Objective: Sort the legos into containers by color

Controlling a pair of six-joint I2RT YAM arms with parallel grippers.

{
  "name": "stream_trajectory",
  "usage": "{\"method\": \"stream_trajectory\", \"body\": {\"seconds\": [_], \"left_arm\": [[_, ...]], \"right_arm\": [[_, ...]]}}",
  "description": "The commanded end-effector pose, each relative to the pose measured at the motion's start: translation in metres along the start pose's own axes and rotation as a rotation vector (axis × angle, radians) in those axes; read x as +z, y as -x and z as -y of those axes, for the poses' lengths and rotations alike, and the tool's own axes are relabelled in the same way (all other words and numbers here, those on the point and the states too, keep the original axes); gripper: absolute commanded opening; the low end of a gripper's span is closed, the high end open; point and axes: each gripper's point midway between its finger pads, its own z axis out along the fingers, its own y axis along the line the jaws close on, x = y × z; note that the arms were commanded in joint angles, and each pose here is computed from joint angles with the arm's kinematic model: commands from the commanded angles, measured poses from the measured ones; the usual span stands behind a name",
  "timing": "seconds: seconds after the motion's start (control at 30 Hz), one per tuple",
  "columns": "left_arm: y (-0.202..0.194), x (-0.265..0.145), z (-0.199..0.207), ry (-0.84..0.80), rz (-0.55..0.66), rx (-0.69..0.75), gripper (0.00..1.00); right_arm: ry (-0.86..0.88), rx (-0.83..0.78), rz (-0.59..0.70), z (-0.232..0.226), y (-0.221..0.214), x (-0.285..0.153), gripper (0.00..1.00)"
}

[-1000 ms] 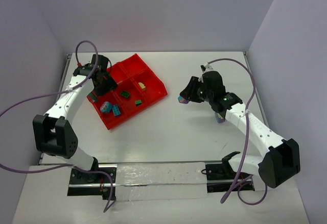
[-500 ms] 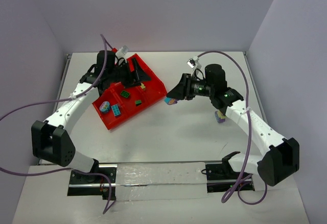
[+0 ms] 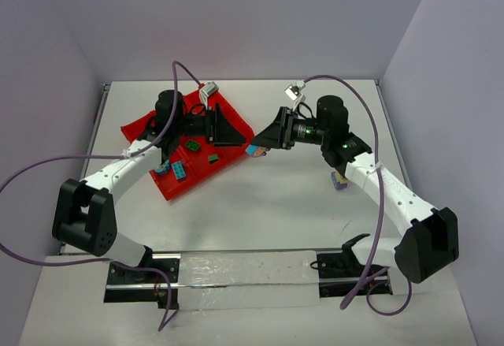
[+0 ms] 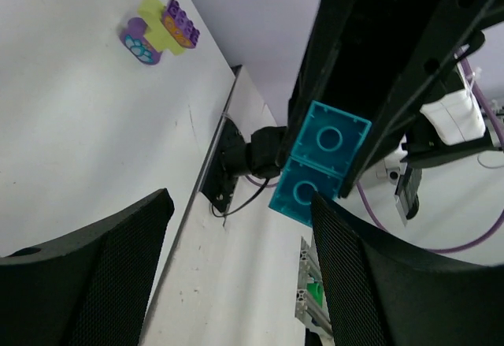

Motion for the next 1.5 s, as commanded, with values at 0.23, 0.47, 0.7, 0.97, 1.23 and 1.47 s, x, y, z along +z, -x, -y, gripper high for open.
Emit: {"method": "stream_trajectory", "body": {"seconds": [0.23, 0.47, 0.7, 0.97, 1.23, 1.47], "left_arm": [[-0.001, -0.012, 0.056, -0.203, 0.006, 0.127, 0.79], [-0.005, -0.007, 0.057, -0.23, -0.027, 0.105, 0.76], [-0.008, 0.0, 0.057, -0.23, -0.041, 0.079, 0.71], [-0.012, 0.003, 0.055, -0.232, -0.062, 0.067, 0.64], [-0.012, 0.007, 0.044, -0.204, -0.067, 0.045, 0.69], [-0.012, 0.009, 0.037, -0.187, -0.071, 0.022, 0.71]], "right_arm": [[0.022, 0.079, 0.071, -0.002, 0.019, 0.008, 0.06], [0.025, 0.077, 0.071, -0.002, 0.021, 0.01, 0.06], [0.04, 0.069, 0.066, -0.005, 0.025, 0.012, 0.06], [0.051, 0.066, 0.074, -0.009, 0.03, 0.013, 0.06], [0.063, 0.053, 0.076, -0.016, 0.034, 0.012, 0.06], [0.065, 0.048, 0.079, -0.017, 0.035, 0.011, 0.06]]}}
